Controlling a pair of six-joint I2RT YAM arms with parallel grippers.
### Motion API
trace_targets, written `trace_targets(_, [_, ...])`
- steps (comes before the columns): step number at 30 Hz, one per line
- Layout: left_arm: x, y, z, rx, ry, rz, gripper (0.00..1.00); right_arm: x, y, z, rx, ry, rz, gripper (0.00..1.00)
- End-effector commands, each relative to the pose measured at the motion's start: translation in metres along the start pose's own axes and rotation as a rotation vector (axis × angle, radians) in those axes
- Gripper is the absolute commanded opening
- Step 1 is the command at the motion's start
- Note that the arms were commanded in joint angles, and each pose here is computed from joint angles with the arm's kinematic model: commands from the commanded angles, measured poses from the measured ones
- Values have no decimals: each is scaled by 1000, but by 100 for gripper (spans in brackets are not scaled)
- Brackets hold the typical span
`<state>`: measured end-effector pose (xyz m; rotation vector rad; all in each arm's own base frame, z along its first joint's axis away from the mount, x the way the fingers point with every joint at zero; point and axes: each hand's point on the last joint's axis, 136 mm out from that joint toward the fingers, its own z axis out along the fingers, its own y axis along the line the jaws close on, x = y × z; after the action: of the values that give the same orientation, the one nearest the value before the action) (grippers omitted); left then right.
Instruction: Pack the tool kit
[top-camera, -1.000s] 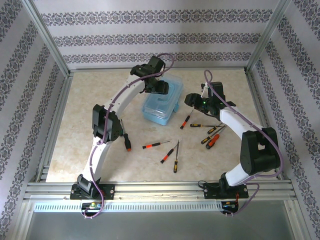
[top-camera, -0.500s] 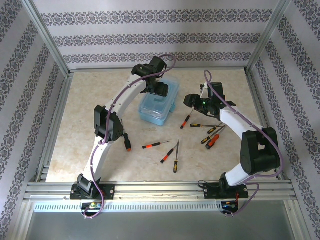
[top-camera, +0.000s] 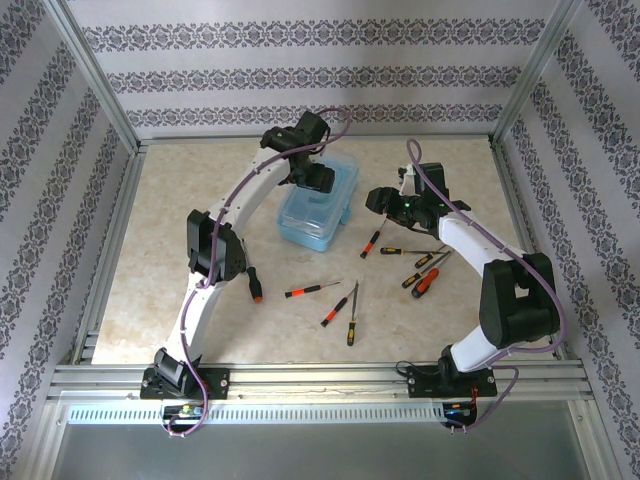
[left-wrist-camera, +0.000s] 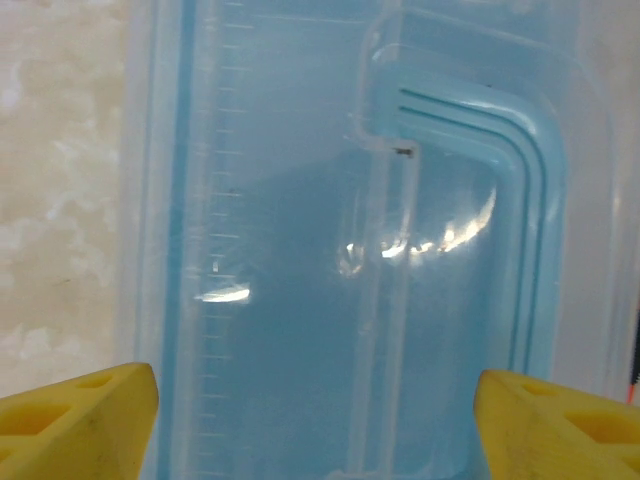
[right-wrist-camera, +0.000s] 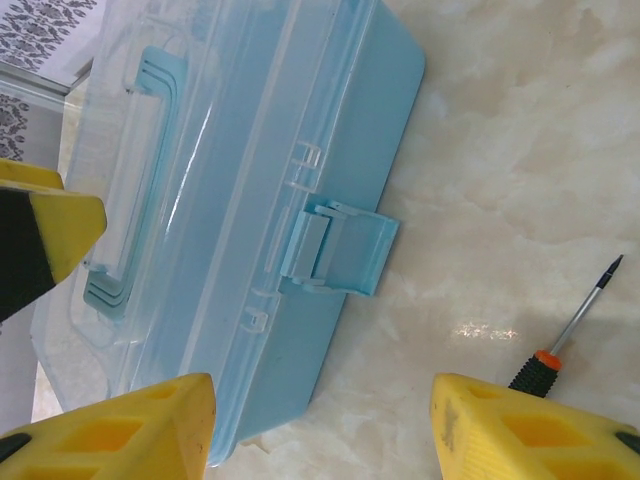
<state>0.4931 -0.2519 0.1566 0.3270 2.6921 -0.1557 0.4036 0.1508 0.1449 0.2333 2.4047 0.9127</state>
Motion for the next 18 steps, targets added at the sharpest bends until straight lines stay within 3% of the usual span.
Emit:
trace_targets(1, [-2, 14, -18, -33, -6, 31, 84, 3, 5, 4, -20, 14, -6, 60])
trace_targets(6, [0, 18, -9, -43, 8, 46, 88, 3, 5, 5, -26, 14, -3, 60])
trace_targets(12, [15, 21, 24, 48, 91, -2, 83, 4, 7, 4, -20, 12, -11, 60])
trace_targets(18, [22, 16, 31, 80, 115, 12, 82, 4, 11, 5, -32, 15, -13, 60])
